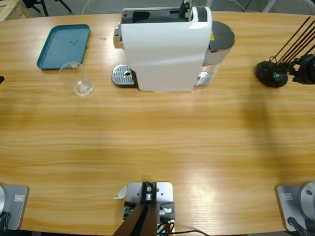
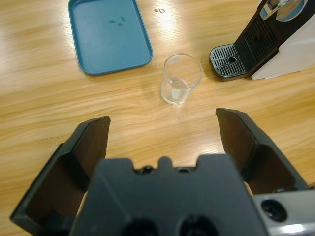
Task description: Pour coffee
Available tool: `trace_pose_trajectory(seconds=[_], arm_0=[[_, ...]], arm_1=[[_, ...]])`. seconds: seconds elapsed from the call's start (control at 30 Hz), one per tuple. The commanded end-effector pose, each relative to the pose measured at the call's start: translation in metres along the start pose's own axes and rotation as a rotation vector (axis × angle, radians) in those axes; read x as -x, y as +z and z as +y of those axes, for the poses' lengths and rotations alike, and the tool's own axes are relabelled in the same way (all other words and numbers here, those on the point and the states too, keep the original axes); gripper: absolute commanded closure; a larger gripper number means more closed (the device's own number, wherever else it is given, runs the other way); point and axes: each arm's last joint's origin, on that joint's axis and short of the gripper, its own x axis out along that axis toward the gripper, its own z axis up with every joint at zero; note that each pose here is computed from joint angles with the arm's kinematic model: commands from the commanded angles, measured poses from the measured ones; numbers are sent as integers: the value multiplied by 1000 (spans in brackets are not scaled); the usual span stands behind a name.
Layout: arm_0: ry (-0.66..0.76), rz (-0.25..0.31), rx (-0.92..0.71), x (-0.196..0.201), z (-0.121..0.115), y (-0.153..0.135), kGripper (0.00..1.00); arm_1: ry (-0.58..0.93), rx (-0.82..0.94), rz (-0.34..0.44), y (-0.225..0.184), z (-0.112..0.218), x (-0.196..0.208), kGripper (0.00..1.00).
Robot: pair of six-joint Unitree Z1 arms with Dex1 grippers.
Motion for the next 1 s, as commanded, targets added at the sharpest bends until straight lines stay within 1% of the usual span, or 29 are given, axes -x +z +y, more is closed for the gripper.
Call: trace_pose_trajectory(seconds=[0.03, 0.13, 0.2, 0.27, 0.3, 0.33, 0.37, 0.4, 0.43, 0.53, 0.57, 0.6, 0.83, 0.87, 0.9, 1.0], arm_0=[[24, 50, -15, -12, 1, -9, 72], [25, 51, -16, -12, 1, -9, 72], [25, 51, -15, -12, 1, -9, 71], [25, 51, -16, -12, 1, -9, 70], [25, 51, -15, -12, 1, -9, 73], [25, 51, -15, -12, 1, -9, 72], [25, 51, -15, -12, 1, -9, 72], [25, 51, -15, -12, 1, -9, 72], [25, 51, -16, -12, 1, -9, 72], [24, 50, -15, -12, 1, -9, 71], [24, 50, -15, -12, 1, -9, 73], [24, 50, -15, -12, 1, -9, 72], [25, 51, -15, -12, 1, -9, 70], [25, 51, -15, -12, 1, -9, 72], [25, 51, -15, -12, 1, -9, 71], [24, 53, -15, -12, 1, -9, 69]], arm_1=[[-39, -14, 34, -6, -5, -11, 368], [-41, -19, 28, -6, -6, -11, 370], [-41, -21, 25, -6, -6, -10, 402], [-42, -21, 24, -6, -7, -11, 413], [-45, -22, 24, -6, -7, -11, 451], [-48, -20, 23, -7, -7, -11, 534], [-50, -19, 27, -7, -8, -12, 555], [-51, -18, 30, -8, -8, -12, 640], [-53, -18, 34, -8, -8, -13, 663], [-58, -26, 40, -10, -8, -15, 677], [-61, -37, 40, -11, -8, -15, 759], [-61, -41, 39, -11, -8, -15, 800], [-62, -43, 43, -11, -9, -16, 812], [-64, -42, 43, -11, -9, -16, 891], [-64, -43, 42, -11, -9, -16, 918], [-63, -43, 40, -11, -8, -16, 920]])
